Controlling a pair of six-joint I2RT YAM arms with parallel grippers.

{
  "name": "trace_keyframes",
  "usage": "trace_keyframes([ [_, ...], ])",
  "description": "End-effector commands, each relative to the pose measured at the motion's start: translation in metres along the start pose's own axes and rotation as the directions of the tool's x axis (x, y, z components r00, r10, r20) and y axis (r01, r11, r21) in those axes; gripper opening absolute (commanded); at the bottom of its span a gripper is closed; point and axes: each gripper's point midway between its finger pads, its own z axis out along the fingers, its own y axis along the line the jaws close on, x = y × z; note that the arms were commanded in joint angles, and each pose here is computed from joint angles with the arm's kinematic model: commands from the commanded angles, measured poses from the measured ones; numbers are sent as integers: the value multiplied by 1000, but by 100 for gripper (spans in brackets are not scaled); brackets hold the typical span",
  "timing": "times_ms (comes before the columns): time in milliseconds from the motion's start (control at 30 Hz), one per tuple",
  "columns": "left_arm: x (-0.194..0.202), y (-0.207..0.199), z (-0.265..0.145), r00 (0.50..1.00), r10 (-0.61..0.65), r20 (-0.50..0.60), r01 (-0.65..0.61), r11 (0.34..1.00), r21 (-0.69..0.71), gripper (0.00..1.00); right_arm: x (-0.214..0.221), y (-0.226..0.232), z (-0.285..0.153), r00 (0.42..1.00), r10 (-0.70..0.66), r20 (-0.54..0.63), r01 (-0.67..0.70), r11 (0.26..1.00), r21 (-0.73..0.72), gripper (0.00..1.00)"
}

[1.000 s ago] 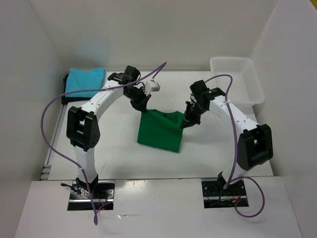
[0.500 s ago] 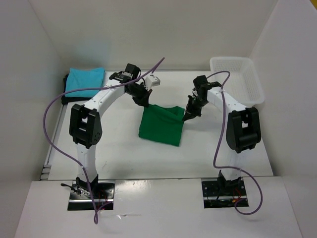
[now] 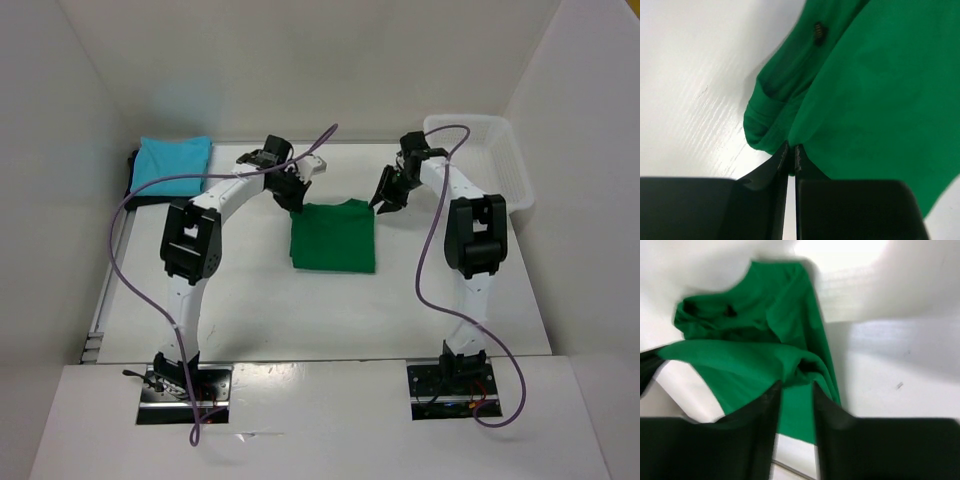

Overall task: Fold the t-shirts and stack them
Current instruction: Fold the long partially folded tshirt into a neat square

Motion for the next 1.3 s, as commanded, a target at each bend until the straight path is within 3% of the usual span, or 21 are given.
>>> trace_keyframes([
  [0,-3,24,8,999,-44,12,44,996,-73,12,-51,35,-19,982,-72,174,89,992,-94,42],
  [200,2,44,3,992,-123,32,126,984,-127,12,-78,60,-56,923,-179,342,201,979,-30,40],
  [300,7,46,4,988,-151,20,152,977,-147,14,-57,61,-48,921,-217,323,224,974,14,22],
  [333,11,45,6,988,-155,12,155,977,-145,16,-48,58,-43,926,-223,306,224,974,32,8],
  [400,8,45,1,985,-170,22,171,973,-156,25,-27,59,-27,931,-257,259,254,966,48,0],
  [633,1,77,-16,979,-196,51,203,935,-290,53,-13,72,26,941,-279,191,277,960,36,0],
  [767,-6,129,-53,975,-197,104,222,877,-426,57,-36,67,34,928,-282,243,264,959,104,0],
  [967,15,168,-75,963,-254,92,264,813,-519,58,-53,73,44,918,-285,276,264,958,111,0],
  [1100,6,143,-88,968,-233,90,249,866,-434,59,-60,72,45,915,-285,284,255,957,138,0],
  [1167,-19,101,-101,972,-186,144,221,931,-290,68,-66,78,37,905,-296,305,265,954,140,0],
  [1267,-8,26,-83,969,-223,106,228,973,-36,79,-69,87,21,898,-297,324,269,954,130,7],
])
